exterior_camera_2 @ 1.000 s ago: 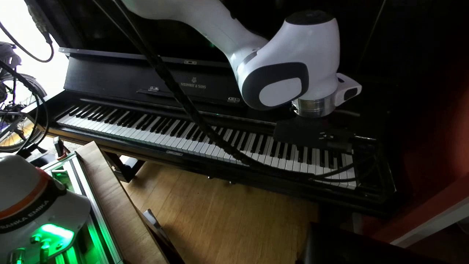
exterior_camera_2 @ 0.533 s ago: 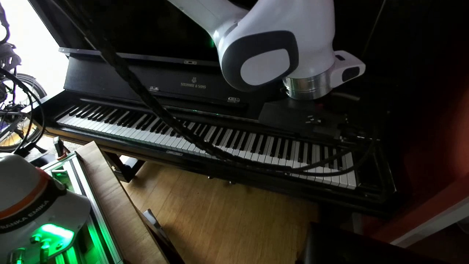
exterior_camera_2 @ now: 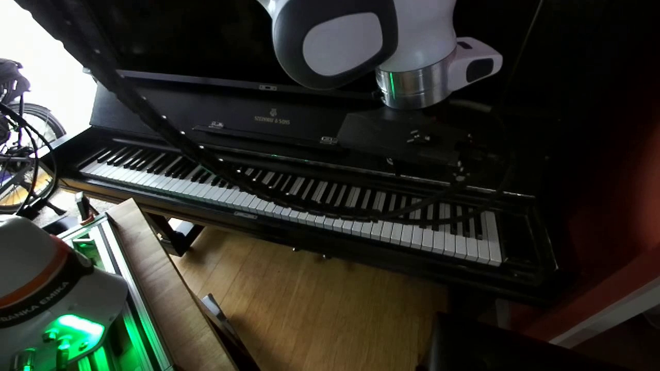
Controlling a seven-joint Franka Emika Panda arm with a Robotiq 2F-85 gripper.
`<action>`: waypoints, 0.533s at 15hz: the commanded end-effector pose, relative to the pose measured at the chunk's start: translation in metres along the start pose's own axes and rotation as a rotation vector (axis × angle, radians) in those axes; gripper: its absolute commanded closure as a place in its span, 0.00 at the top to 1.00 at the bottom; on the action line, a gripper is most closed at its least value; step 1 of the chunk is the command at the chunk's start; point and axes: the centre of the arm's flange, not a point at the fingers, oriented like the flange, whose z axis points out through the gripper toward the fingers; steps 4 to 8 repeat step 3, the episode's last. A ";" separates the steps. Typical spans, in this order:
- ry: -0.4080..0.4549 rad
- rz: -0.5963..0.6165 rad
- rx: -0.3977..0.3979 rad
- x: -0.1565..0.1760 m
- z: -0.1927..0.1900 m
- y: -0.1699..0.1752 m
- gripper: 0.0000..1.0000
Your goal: Press a key on the right side of the piano
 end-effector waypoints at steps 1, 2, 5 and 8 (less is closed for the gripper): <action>0.001 -0.003 0.001 -0.001 -0.002 -0.001 1.00; 0.001 -0.004 0.002 -0.002 -0.003 -0.002 1.00; -0.001 -0.004 0.003 -0.003 -0.002 -0.003 1.00; -0.001 -0.004 0.003 -0.003 -0.002 -0.003 1.00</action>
